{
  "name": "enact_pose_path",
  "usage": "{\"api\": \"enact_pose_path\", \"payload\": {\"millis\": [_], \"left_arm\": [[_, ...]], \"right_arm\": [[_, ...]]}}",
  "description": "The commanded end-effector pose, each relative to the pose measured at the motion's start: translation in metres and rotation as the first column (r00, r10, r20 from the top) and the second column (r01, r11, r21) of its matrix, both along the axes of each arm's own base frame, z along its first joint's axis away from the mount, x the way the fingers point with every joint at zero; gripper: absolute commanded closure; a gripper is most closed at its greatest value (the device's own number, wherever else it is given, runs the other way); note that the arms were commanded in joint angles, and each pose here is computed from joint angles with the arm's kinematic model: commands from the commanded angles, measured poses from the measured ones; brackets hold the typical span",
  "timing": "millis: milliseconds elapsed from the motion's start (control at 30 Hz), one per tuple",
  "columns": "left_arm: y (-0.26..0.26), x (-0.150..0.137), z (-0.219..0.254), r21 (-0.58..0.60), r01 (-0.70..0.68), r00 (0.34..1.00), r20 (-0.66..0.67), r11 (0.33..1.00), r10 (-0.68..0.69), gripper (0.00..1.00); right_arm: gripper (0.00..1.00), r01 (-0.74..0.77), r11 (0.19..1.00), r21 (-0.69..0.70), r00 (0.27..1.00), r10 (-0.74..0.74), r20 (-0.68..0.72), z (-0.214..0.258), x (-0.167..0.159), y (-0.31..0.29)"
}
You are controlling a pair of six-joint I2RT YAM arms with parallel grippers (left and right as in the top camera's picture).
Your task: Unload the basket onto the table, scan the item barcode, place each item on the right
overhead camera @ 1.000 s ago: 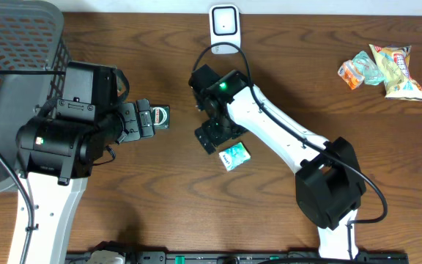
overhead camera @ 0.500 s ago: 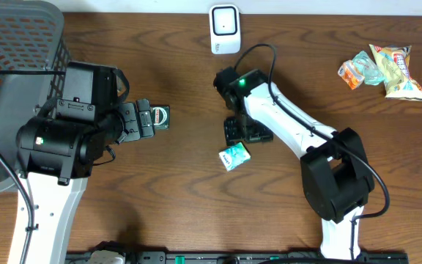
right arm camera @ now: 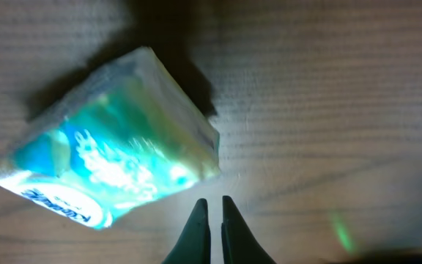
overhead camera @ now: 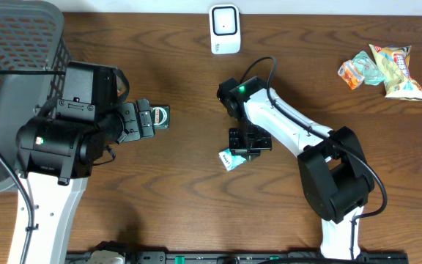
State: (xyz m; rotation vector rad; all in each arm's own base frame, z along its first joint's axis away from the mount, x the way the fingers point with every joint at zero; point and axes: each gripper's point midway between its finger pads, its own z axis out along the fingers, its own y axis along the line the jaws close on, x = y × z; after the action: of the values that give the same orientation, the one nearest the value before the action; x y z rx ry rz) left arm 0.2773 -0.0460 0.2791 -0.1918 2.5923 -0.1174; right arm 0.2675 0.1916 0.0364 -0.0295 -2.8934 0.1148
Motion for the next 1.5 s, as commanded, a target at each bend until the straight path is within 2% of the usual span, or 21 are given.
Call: {"api": "enact_pose_path", "payload": {"millis": [0,400,733,933,1000,1167,1233,1467], "left_arm": [[0.001,0.001,0.004,0.006,-0.002,1.000,0.013,1.000,0.002,0.02],[0.001,0.001,0.004,0.006,-0.002,1.000,0.013,1.000,0.002,0.02],[0.001,0.001,0.004,0.006,-0.002,1.000,0.013,1.000,0.002,0.02],[0.001,0.001,0.004,0.006,-0.002,1.000,0.013,1.000,0.002,0.02],[0.001,0.001,0.004,0.006,-0.002,1.000,0.013,1.000,0.002,0.02],[0.001,0.001,0.004,0.006,-0.002,1.000,0.013,1.000,0.002,0.02],[0.001,0.001,0.004,0.006,-0.002,1.000,0.013,1.000,0.002,0.02],[0.001,0.001,0.004,0.006,-0.002,1.000,0.013,1.000,0.002,0.02]], "right_arm": [[0.98,-0.005,1.000,-0.005,1.000,0.005,-0.026,-0.002,-0.010,0.004],[0.98,0.163,0.981,-0.101,0.986,-0.166,-0.023,-0.022,-0.042,0.016],[0.98,0.155,0.986,0.054,0.988,-0.155,-0.022,-0.029,-0.040,0.055],[0.98,0.158,0.979,0.125,0.983,-0.168,0.073,-0.033,-0.016,0.070],[0.96,0.145,0.976,0.161,0.977,-0.167,0.131,-0.034,-0.001,0.077],[0.88,-0.004,0.957,0.290,0.949,-0.087,0.302,-0.028,0.049,0.098],[0.85,0.005,0.962,0.272,0.930,-0.104,0.353,-0.025,0.068,0.088],[0.83,0.007,0.968,0.250,0.941,-0.091,0.325,-0.005,0.090,0.045]]}}
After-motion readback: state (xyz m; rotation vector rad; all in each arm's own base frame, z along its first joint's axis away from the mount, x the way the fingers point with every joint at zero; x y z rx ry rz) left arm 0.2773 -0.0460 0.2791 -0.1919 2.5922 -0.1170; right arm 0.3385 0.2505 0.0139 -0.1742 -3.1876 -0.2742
